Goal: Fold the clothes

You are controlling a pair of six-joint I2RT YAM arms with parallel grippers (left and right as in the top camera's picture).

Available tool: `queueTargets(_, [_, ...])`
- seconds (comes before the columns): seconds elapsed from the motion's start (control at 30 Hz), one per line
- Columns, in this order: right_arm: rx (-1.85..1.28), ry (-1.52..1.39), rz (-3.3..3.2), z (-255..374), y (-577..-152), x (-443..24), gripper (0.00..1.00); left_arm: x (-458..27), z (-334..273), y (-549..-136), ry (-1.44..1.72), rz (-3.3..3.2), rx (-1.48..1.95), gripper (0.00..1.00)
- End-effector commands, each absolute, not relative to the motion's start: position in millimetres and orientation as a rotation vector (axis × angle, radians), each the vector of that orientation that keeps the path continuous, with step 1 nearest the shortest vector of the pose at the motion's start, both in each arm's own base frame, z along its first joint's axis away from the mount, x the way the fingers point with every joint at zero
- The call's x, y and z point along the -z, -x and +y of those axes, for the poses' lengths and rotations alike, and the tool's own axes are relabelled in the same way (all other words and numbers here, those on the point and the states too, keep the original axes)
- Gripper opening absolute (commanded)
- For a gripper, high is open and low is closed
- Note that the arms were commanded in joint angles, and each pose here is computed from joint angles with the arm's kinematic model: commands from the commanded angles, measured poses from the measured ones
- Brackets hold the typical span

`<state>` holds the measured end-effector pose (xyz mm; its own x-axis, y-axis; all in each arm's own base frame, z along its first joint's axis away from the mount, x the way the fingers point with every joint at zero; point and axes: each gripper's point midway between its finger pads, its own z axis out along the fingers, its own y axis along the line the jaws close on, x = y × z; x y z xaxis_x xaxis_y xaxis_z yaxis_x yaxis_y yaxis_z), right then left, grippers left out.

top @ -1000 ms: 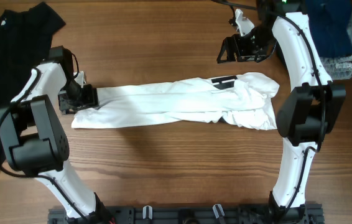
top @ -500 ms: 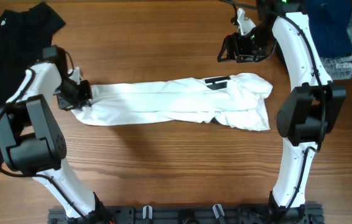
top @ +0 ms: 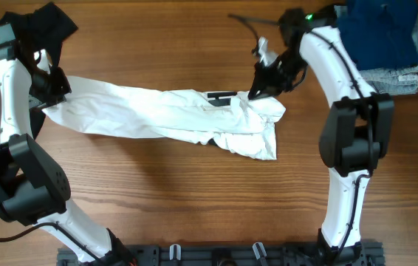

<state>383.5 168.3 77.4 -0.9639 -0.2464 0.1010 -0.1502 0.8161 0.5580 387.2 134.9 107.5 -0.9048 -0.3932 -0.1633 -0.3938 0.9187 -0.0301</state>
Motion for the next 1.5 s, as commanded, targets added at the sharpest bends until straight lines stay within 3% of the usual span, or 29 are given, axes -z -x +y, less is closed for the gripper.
queueTargets(0.0, [0.919,-0.314,-2.833,175,-384,-81,0.04,-122,106,-392,0.457,2.930,-0.019,0.04])
queueTargets(0.33, [1.064,-0.347,-3.020,159,-432,-137,0.04,-115,-28,-395,-0.063,3.015,0.019,0.04])
queueTargets(0.57, [1.132,-0.381,-3.255,126,-459,-212,0.05,-98,-71,-378,-0.158,3.063,0.042,0.04])
queueTargets(0.73, [1.138,-0.327,-3.281,116,-462,-218,0.05,-87,-97,-377,-0.175,3.071,0.116,0.04])
queueTargets(0.8, [1.139,-0.331,-3.286,117,-463,-219,0.05,-82,-102,-376,-0.160,3.084,0.121,0.13])
queueTargets(0.83, [1.140,-0.331,-3.289,116,-464,-219,0.05,-80,-106,-375,-0.171,3.087,0.138,0.23])
queueTargets(0.87, [1.141,-0.332,-3.292,116,-465,-219,0.05,-79,-112,-375,-0.184,3.086,0.162,0.41])
queueTargets(0.93, [1.142,-0.324,-3.300,113,-467,-220,0.05,-80,-123,-377,-0.207,3.070,0.214,0.66])
queueTargets(0.97, [1.142,-0.317,-3.303,112,-467,-220,0.05,-81,-129,-377,-0.220,3.061,0.238,0.87])
queueTargets(1.0, [1.141,-0.307,-3.309,109,-469,-220,0.05,-81,-133,-378,-0.230,3.054,0.253,0.96])
queueTargets(1.23, [1.122,-0.266,-3.317,97,-469,-218,0.05,-82,-137,-380,-0.232,3.040,0.260,1.00])
queueTargets(1.43, [0.881,-0.146,-3.247,80,-443,-192,0.06,-81,-129,-380,-0.152,3.057,0.229,1.00])
queueTargets(1.47, [0.858,-0.116,-3.187,80,-430,-180,0.15,-83,-121,-385,-0.083,3.045,0.198,1.00])
